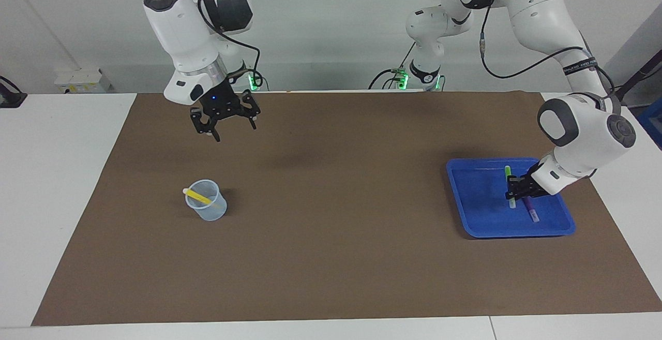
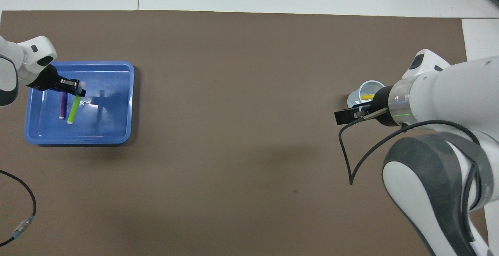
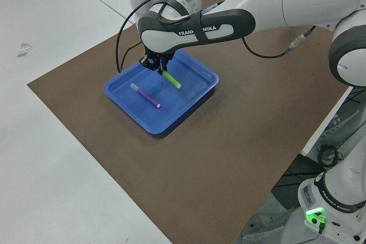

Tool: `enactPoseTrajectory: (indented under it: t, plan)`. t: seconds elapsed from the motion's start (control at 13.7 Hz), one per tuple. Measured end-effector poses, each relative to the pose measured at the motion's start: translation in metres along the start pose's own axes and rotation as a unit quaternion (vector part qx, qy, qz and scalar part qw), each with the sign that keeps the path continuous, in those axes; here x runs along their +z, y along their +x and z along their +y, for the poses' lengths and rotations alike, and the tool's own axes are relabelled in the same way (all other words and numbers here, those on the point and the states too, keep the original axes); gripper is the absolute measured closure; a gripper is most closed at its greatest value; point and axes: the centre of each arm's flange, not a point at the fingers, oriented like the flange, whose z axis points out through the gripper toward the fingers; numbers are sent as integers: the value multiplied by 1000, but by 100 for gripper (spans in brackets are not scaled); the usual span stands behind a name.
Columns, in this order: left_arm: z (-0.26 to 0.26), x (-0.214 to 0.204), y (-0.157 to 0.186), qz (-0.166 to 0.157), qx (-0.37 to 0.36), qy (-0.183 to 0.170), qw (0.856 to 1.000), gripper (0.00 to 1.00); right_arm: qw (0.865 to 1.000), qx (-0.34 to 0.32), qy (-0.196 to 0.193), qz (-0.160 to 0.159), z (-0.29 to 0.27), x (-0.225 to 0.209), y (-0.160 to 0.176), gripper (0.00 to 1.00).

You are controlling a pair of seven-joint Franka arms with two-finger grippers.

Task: Transfer and insert pens with both arms
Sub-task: 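Lift the green pen with the left gripper toward the right gripper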

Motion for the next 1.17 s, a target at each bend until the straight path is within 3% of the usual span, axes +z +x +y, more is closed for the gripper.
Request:
enactPoseTrajectory:
  t: [0.29,0.66,0.95,1.17]
  plan:
    - [48,8,-1,-46,-134,-67,988,83,993,114,30,17,-40,0,3,0]
    - [169,-14,3,-66,-230,-62,969,83,981,181,55,32,-82,6,4,0]
    - [225,-27,-1,-111,-404,-138,897,83,966,248,72,31,-107,10,2,0]
    - [261,-20,-3,-145,-477,-150,854,83,955,278,102,34,-110,8,5,0]
